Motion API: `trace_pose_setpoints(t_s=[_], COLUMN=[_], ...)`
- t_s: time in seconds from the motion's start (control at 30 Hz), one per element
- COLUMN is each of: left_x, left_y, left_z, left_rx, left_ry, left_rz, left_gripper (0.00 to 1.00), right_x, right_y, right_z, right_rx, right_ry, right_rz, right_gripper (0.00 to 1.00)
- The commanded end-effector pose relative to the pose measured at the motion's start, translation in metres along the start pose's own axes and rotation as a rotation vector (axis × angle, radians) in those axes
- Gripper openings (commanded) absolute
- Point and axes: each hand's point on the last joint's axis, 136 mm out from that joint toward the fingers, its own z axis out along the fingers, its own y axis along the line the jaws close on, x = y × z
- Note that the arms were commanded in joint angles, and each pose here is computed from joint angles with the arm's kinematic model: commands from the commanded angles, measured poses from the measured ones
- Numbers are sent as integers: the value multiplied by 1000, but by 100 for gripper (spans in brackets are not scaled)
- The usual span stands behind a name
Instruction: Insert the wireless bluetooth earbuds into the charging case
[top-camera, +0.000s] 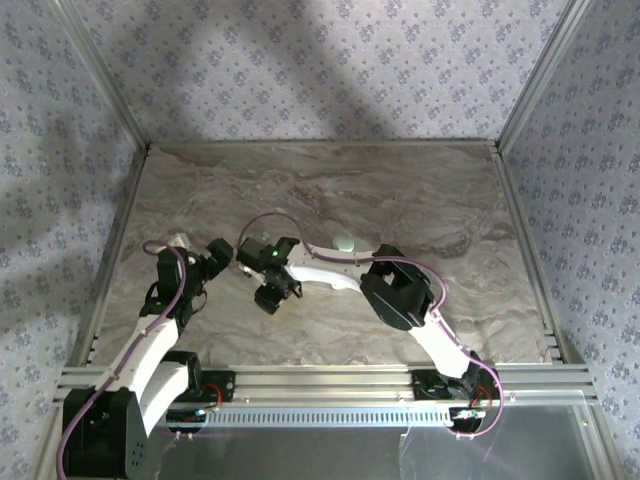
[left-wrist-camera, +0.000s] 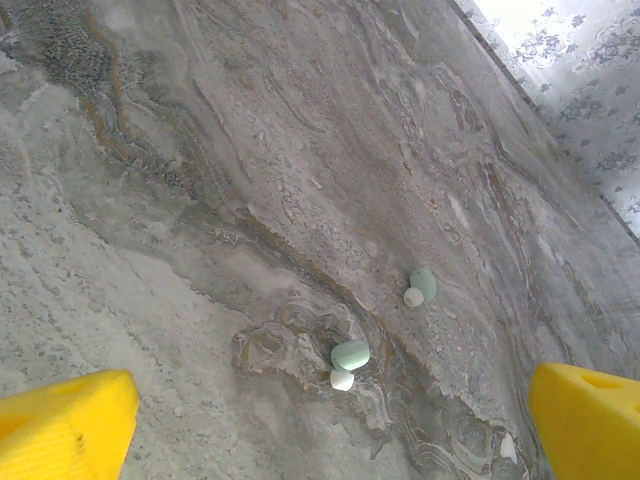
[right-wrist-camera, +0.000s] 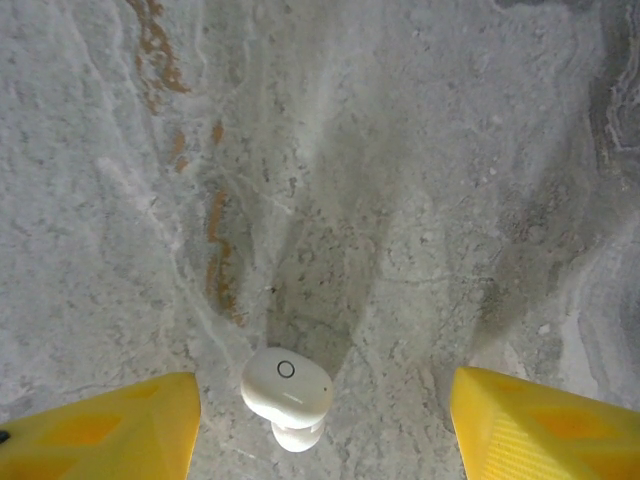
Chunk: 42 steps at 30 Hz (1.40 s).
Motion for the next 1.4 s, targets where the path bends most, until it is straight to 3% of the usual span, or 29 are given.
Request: trace_pose_setpoints(t_s=[0.0, 0.47, 0.73, 0.83, 1.37], left_x=[-1, 0, 0, 0, 1], left_y=[-5, -5, -5, -5, -6], left_z=[0, 1, 2, 2, 4], left_rx=[25, 24, 25, 25, 27], left_ry=[-6, -1, 2, 2, 11], left_rz=[-2, -3, -3, -3, -3], left_gripper=[100, 100, 100, 100, 100], right_x=[2, -10, -16, -17, -5], right_y=[-9, -36, -28, -28, -26], right_z=[0, -1, -7, -7, -3], right_rx=[41, 46, -61, -102, -193], right_ry=[29, -12, -43, -38, 15], right_rz=[2, 154, 201, 221, 299], right_gripper=[66, 58, 57, 52, 43])
